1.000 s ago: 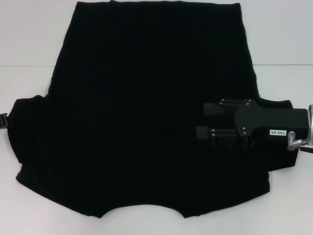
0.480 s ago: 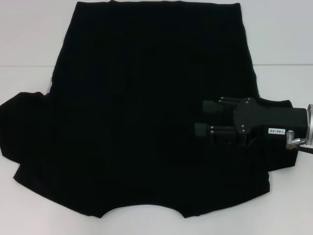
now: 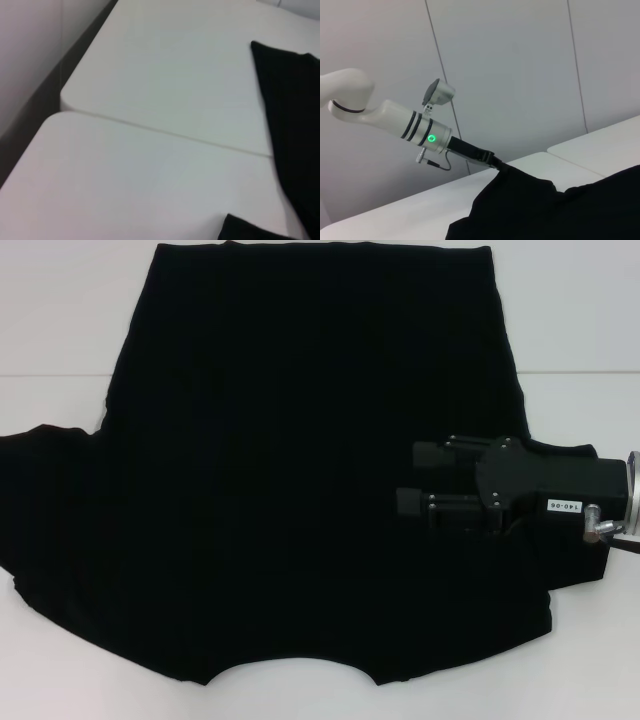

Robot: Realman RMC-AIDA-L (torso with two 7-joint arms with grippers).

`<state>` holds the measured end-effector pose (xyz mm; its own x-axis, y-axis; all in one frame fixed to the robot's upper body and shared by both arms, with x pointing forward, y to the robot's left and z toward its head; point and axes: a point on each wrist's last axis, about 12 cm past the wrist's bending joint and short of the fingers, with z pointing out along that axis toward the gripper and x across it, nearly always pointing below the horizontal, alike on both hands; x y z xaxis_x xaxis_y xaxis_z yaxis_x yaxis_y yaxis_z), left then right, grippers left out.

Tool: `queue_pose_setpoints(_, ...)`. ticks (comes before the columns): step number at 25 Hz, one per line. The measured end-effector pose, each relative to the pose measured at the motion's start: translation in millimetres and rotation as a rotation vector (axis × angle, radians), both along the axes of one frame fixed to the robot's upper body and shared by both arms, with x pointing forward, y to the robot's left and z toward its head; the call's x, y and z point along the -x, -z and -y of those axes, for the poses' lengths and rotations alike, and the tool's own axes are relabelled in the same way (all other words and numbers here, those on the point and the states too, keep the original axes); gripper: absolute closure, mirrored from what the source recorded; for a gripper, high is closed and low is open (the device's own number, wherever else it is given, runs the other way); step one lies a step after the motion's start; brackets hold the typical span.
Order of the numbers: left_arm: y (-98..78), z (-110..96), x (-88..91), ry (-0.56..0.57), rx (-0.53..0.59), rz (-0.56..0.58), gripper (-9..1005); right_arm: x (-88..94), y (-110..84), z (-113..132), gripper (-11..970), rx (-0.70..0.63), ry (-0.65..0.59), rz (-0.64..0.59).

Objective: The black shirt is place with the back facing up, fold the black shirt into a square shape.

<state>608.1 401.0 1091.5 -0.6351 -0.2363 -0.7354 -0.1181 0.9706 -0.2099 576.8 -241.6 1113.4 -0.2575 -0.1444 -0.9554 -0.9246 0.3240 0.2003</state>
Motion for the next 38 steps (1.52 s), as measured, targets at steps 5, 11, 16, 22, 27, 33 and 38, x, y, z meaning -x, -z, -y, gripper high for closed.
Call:
queue_pose_setpoints(5, -3.5, 1, -5.8, 0.002, -0.015, 0.015, 990, 0.4, 0.2, -1, 168, -0.002, -0.002, -0.002)
queue_pose_setpoints(11, -5.0, 1, -8.7, 0.001, -0.036, 0.027, 991, 1.2, 1.0, -2, 169, -0.006, -0.002, -0.009)
queue_pose_setpoints(16, -6.5, 1, -10.3, -0.003, -0.034, 0.036, 991, 1.7, 2.1, -4, 169, -0.01, -0.001, -0.013)
queue_pose_setpoints(22, -9.4, 7, -11.8, 0.025, 0.011, 0.04, 991, 2.2, 3.0, -4, 169, -0.01, 0.0, -0.015)
queue_pose_setpoints(27, -11.1, 17, -8.9, 0.101, 0.066, 0.012, 991, 3.7, 4.5, -3, 169, -0.011, 0.004, -0.02)
queue_pose_setpoints(33, -23.3, 36, -7.0, 0.249, 0.174, 0.007, 990, 4.8, 5.1, -2, 168, -0.012, 0.003, -0.017)
queue_pose_setpoints(38, -29.9, 58, -10.1, 0.356, 0.236, 0.012, 990, 6.2, 6.7, 0, 168, -0.009, 0.008, -0.014)
